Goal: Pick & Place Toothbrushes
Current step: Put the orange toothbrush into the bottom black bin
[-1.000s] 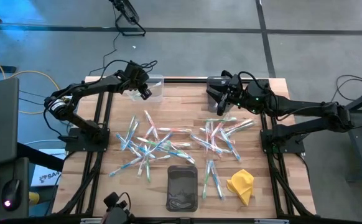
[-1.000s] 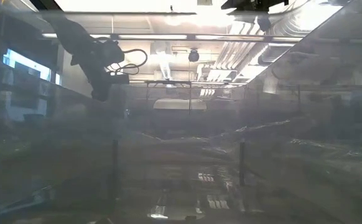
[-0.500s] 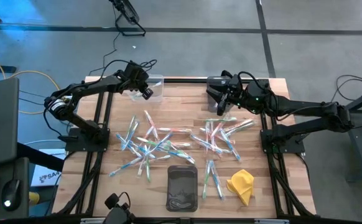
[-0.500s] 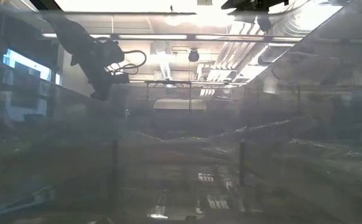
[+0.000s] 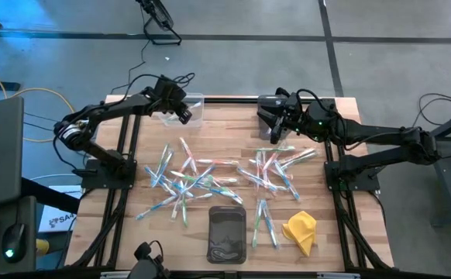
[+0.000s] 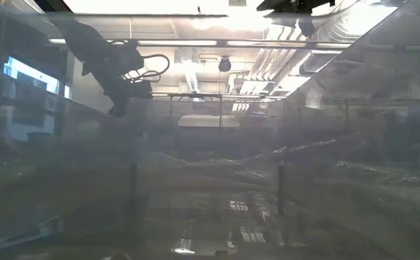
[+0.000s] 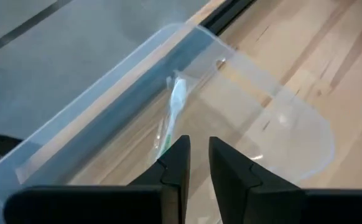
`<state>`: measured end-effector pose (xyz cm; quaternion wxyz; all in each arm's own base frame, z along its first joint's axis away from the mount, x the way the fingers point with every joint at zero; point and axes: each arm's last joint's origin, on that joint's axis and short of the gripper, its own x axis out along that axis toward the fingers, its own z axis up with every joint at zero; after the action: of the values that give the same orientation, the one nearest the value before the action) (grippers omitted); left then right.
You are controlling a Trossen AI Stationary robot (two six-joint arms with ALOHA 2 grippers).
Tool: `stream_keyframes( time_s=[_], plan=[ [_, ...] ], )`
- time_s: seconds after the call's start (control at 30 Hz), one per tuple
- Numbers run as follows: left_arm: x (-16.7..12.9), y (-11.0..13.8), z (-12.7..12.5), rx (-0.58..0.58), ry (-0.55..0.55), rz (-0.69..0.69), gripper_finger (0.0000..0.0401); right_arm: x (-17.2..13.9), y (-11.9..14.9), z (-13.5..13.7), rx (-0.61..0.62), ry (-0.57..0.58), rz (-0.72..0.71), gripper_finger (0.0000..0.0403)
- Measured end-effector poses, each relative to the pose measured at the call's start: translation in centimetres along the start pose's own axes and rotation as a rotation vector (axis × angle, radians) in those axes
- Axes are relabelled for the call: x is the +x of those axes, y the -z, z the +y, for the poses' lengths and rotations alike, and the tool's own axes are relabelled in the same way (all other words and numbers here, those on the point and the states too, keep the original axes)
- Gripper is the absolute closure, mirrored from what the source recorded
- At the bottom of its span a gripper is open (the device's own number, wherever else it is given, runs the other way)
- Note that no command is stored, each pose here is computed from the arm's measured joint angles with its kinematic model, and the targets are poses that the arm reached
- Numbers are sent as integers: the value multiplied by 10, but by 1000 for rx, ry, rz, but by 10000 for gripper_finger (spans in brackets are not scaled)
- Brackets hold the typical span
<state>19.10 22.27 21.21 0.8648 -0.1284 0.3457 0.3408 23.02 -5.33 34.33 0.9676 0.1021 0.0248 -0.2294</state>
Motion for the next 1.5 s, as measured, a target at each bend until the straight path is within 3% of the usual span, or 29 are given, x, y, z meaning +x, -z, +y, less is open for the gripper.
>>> stream_keyframes(
  time_s=[0.4,0.57,0.97,1.5],
  plan=[
    [-47,-14,-3,-15,12,-140,347,0,0,0,0,0,0,267],
    [-72,-19,-7,-23,72,-221,347,0,0,0,0,0,0,267],
    [-108,-25,-48,81,231,-339,347,0,0,0,0,0,0,267],
    [-120,-19,-100,185,423,-342,347,0,0,0,0,0,0,267]
  ],
)
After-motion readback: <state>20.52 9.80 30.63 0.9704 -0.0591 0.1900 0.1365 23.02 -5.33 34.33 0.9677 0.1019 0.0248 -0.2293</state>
